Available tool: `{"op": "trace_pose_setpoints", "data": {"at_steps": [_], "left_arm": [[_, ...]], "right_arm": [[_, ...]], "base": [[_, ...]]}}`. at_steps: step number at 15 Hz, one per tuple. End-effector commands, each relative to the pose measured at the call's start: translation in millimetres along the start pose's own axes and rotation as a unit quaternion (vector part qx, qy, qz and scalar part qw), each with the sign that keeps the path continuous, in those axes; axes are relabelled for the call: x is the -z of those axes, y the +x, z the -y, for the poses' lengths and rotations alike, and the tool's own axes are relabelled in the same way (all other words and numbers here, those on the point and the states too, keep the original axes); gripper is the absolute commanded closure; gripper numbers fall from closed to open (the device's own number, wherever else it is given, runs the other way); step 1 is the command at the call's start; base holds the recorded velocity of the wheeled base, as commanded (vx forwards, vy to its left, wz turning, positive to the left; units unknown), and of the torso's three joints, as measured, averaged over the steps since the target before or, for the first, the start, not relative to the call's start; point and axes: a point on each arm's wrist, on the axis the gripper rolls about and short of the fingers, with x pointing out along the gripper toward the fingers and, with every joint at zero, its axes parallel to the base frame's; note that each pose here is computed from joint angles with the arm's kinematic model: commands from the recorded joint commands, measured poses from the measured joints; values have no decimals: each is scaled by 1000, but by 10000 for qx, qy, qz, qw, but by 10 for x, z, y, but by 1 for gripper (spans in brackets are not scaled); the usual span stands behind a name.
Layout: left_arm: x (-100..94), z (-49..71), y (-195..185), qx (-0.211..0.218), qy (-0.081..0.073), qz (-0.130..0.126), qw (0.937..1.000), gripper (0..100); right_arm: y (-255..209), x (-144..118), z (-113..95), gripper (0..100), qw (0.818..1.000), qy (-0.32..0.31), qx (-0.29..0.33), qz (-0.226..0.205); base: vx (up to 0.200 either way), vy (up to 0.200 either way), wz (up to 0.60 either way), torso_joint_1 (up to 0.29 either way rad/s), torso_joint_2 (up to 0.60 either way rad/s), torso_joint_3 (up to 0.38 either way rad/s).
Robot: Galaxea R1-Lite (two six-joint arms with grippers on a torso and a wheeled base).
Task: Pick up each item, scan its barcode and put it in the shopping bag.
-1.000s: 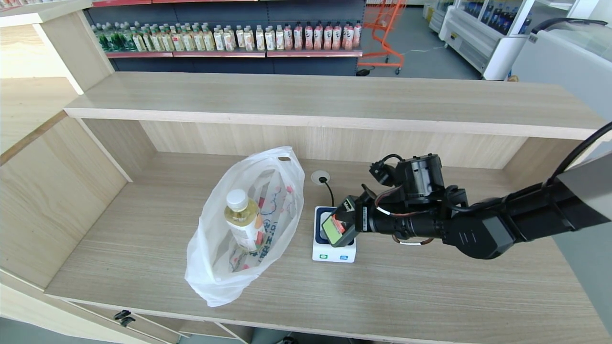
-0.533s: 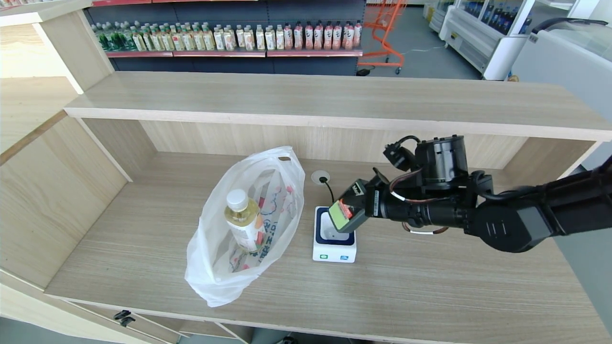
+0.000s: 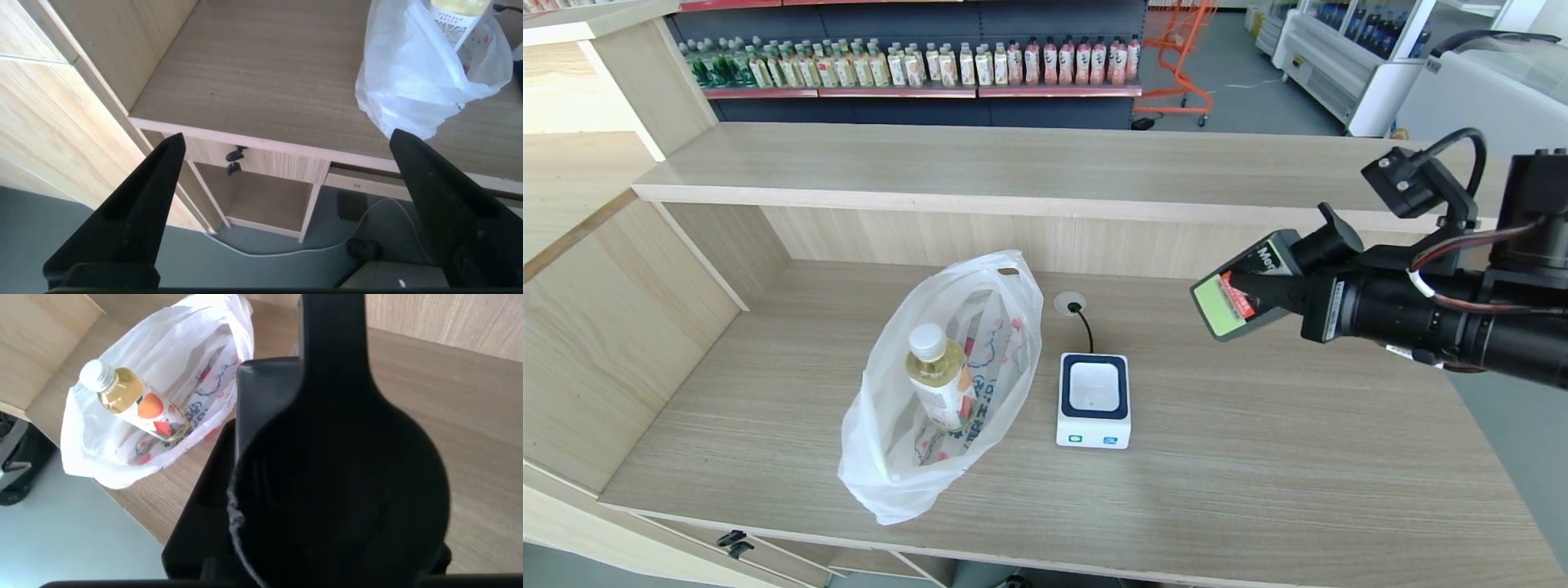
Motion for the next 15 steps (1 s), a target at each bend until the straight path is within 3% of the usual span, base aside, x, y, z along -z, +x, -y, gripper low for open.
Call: {"op": "trace_pose_setpoints", "data": {"at_steps": [1,6,9,15], "left_arm": [[0,0,1,-4,2,-8,10000,0],[0,0,0,-4,-7,0,10000,0],[0,0,1,-4,-6,-8,10000,0],[0,0,1,-4,-6,-8,10000,0]], "right_arm": [[-341,-15,-41,100,9996,-56,160,246],[-426,50,-81,100,9998,33,201,-39],[-421,84,-80,100,9997,73,213,-99],[-404,127,-75,100,9992,296,215,-185]], "base": [[0,0,0,0,0,0],[0,160,0,2,1,3],[0,0,0,0,0,0],[0,200,0,1,1,2]]}}
